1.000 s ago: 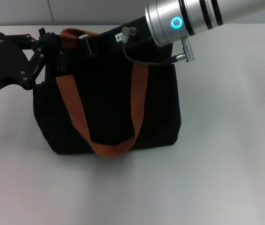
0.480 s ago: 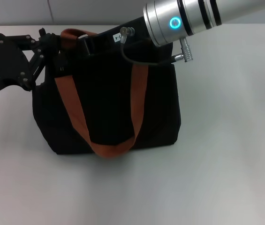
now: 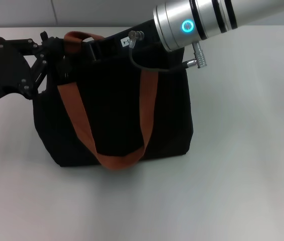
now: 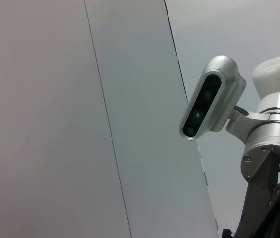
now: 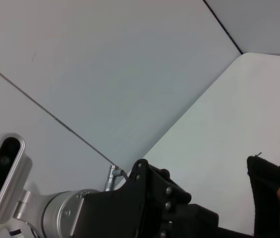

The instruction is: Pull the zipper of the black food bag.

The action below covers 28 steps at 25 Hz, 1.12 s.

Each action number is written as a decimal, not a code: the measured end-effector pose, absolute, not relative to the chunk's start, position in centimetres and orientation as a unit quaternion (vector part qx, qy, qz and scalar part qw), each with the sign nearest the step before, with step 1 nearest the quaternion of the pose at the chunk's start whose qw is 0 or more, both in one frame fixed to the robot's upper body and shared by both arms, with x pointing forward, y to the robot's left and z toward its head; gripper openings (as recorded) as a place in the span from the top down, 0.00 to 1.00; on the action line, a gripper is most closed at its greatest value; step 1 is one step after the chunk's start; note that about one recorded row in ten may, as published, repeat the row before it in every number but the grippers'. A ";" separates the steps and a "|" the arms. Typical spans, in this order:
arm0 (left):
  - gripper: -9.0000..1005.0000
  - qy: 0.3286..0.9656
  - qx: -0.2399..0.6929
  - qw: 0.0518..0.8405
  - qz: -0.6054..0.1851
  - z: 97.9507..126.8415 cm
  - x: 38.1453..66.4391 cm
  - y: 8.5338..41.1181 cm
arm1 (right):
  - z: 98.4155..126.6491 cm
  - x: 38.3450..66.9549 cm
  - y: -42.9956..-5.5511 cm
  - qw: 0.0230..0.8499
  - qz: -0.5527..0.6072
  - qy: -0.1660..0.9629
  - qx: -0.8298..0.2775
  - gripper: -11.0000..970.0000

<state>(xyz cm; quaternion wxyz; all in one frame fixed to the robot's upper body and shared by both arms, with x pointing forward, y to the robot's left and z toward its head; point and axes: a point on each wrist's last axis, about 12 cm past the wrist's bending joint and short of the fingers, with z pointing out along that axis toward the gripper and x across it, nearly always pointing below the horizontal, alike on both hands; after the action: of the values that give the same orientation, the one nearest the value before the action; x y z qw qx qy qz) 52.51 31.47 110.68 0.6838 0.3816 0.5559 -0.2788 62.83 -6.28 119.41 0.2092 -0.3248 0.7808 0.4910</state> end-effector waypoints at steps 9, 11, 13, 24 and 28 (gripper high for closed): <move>0.96 0.555 0.381 0.684 -0.281 110.7 52.6 31.3 | 119.6 62.7 -6.0 0.211 0.492 0.775 -0.335 0.71; 0.96 0.555 0.381 0.684 -0.281 110.7 52.6 31.3 | 119.6 62.7 -6.1 0.212 0.492 0.774 -0.336 0.71; 0.96 0.556 0.380 0.684 -0.281 110.6 52.5 31.3 | 119.5 62.7 -6.1 0.212 0.492 0.774 -0.336 0.71; 0.96 0.556 0.379 0.683 -0.283 110.5 52.3 31.4 | 119.3 62.7 -6.4 0.214 0.491 0.777 -0.332 0.83; 0.96 0.556 0.379 0.683 -0.283 110.5 52.3 31.4 | 119.3 62.8 -6.4 0.215 0.491 0.777 -0.331 0.87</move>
<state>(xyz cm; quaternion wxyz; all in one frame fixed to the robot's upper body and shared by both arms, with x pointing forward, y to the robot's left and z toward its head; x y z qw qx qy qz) 52.25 31.41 110.51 0.6834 0.3789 0.5559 -0.2833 62.75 -6.42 119.27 0.2149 -0.3310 0.7769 0.4907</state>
